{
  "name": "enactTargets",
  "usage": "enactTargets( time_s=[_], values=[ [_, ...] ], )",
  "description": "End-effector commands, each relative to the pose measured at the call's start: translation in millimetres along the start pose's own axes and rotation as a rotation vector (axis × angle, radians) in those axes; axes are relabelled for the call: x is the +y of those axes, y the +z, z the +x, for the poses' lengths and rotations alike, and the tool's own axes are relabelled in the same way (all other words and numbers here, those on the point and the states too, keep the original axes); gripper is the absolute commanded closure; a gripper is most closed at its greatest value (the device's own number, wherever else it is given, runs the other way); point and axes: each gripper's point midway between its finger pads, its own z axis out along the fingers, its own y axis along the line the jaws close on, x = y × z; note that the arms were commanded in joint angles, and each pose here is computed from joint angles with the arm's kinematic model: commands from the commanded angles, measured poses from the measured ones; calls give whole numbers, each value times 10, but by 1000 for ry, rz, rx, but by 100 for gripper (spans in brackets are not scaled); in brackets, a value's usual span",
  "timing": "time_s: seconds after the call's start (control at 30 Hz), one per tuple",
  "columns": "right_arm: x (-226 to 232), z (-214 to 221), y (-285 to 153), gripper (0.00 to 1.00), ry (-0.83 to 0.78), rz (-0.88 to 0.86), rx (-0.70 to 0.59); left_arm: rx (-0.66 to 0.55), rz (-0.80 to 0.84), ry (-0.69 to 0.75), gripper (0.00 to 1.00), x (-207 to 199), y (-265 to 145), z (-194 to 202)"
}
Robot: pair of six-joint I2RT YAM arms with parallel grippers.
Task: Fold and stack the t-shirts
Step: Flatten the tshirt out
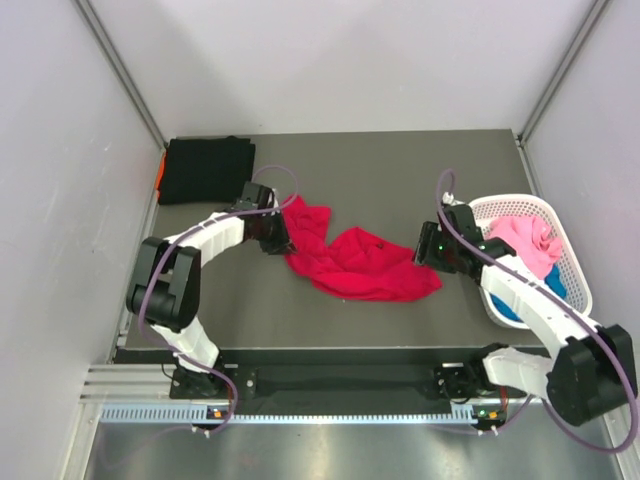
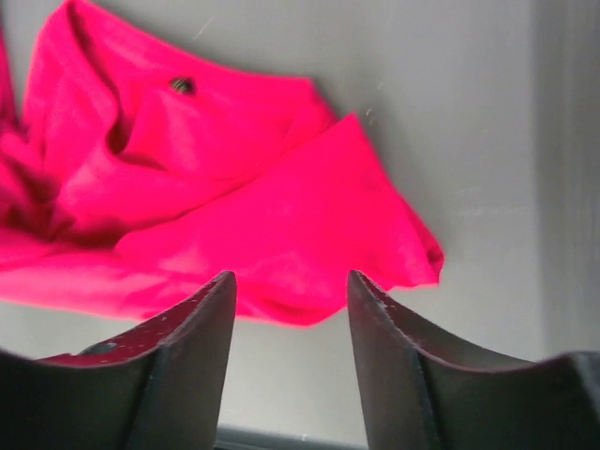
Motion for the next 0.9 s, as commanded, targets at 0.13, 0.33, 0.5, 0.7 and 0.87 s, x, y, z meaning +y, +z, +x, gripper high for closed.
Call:
enactTargets(
  time_s=[0.13,0.33,0.5,0.7,0.87],
  values=[
    [71,-290,431,39,-74,39,-10,-54,61,46,100,-221,-120,-193],
    [152,-439,760,34,-168,38,62,-64,51,52,100,-211,-195,-179],
    [381,-608,940,46,-286,-58,69,-85,40,55,100,-214,-224,-227],
    [218,-504,1123,48,-339,16,155,-54,66,92,100,-276,-221,-229],
    [98,-284,1168,44,-358,27,221,-50,59,92,100,-228,-232,-169]
  ],
)
